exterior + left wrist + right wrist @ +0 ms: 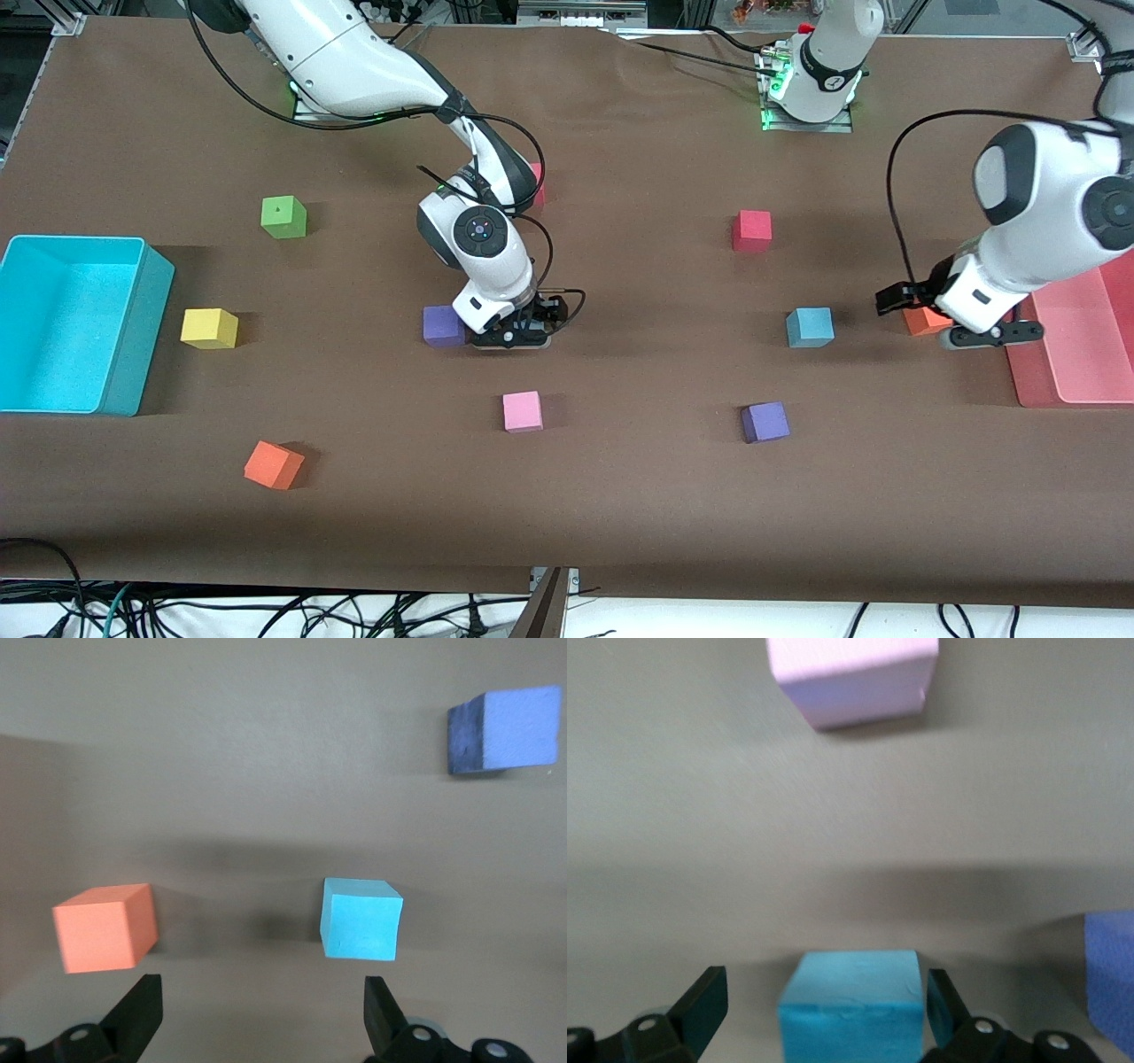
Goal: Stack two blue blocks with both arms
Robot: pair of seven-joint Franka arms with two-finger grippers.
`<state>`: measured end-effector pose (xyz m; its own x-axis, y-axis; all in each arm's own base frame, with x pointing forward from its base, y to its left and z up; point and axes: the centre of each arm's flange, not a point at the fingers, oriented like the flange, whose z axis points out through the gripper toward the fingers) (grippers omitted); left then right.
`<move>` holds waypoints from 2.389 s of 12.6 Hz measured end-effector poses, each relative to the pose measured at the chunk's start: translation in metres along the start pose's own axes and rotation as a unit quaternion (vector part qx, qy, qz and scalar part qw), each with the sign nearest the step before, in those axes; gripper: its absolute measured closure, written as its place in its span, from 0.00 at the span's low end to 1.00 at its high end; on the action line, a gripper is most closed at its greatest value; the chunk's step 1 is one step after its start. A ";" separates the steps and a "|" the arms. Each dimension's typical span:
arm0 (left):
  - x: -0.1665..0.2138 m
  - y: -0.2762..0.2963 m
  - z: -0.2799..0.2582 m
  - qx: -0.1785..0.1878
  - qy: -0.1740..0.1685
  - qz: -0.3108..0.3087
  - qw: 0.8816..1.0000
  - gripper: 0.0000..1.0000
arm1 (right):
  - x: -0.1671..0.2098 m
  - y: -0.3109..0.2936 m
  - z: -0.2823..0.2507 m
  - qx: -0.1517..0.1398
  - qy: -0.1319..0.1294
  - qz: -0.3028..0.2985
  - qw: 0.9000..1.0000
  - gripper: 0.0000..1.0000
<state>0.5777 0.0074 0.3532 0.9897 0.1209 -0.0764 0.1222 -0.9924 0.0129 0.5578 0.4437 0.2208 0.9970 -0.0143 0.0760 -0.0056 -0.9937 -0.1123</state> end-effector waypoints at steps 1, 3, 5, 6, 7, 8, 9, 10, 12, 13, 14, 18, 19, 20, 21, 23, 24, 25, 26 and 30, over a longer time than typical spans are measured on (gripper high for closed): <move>-0.001 0.009 0.011 0.000 0.002 -0.004 1.000 0.00 | 0.006 -0.002 -0.009 0.003 0.007 -0.001 1.000 0.00; -0.003 0.032 0.030 -0.002 0.013 -0.002 1.000 0.00 | 0.013 -0.002 -0.037 -0.009 0.006 -0.017 1.000 0.01; -0.006 0.050 0.052 -0.004 0.022 0.006 1.000 0.00 | 0.016 0.005 -0.082 -0.034 -0.008 -0.059 0.998 0.00; -0.007 0.056 0.064 -0.005 0.026 0.011 1.000 0.00 | 0.018 0.013 -0.105 -0.046 -0.017 -0.084 0.995 0.00; -0.009 0.061 0.076 -0.006 0.030 0.014 0.999 0.00 | 0.018 0.022 -0.128 -0.051 -0.024 -0.109 0.992 0.00; -0.011 0.062 0.089 -0.007 0.033 0.016 0.999 0.00 | 0.015 0.030 -0.145 -0.040 -0.035 -0.131 0.990 0.00; -0.013 0.063 0.101 -0.008 0.036 0.016 0.999 0.00 | 0.006 0.037 -0.153 -0.011 -0.055 -0.149 0.987 0.00; -0.015 0.063 0.111 -0.008 0.036 0.017 0.999 0.00 | -0.005 0.045 -0.155 0.032 -0.077 -0.169 0.982 0.00; -0.019 0.064 0.128 -0.008 0.031 0.019 0.999 0.00 | -0.021 0.072 -0.142 0.109 -0.084 -0.204 0.969 0.00; -0.021 0.068 0.134 -0.007 0.028 0.022 0.999 0.00 | -0.027 0.086 -0.131 0.127 -0.072 -0.213 0.966 0.00; -0.022 0.071 0.139 -0.006 0.024 0.025 0.999 0.00 | -0.032 0.096 -0.119 0.132 -0.053 -0.220 0.965 0.00; -0.026 0.074 0.155 -0.005 0.017 0.028 0.999 0.06 | -0.050 0.117 -0.091 0.174 -0.008 -0.235 0.956 0.00; -0.026 0.074 0.157 -0.005 0.016 0.028 0.999 0.17 | -0.051 0.120 -0.089 0.202 -0.002 -0.239 0.950 0.00; -0.026 0.074 0.158 -0.005 0.016 0.028 0.999 0.30 | -0.053 0.124 -0.087 0.223 0.007 -0.240 0.945 0.00; -0.026 0.073 0.157 -0.005 0.016 0.029 0.999 0.39 | -0.054 0.129 -0.083 0.238 0.020 -0.238 0.941 0.00; -0.026 0.074 0.153 -0.004 0.013 0.029 0.999 0.40 | -0.065 0.132 -0.073 0.257 0.058 -0.233 0.936 0.00; -0.025 0.074 0.143 -0.004 0.013 0.030 0.999 0.40 | -0.075 0.129 -0.065 0.259 0.078 -0.233 0.934 0.00; -0.023 0.076 0.125 -0.003 0.011 0.031 0.999 0.40 | -0.088 0.125 -0.055 0.261 0.093 -0.233 0.932 0.00; -0.022 0.083 0.101 -0.003 0.011 0.037 0.999 0.40 | -0.100 0.123 -0.045 0.262 0.105 -0.235 0.930 0.00; -0.029 0.165 0.009 -0.017 0.018 0.057 0.998 0.40 | -0.123 0.139 -0.001 0.258 0.143 -0.274 0.916 0.00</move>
<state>0.5683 -0.1603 0.3484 0.9993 0.0082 -0.0361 0.0101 -0.9986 0.0524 0.4341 0.3072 0.1967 0.7783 0.3688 0.5081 0.5995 -0.6770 -0.4270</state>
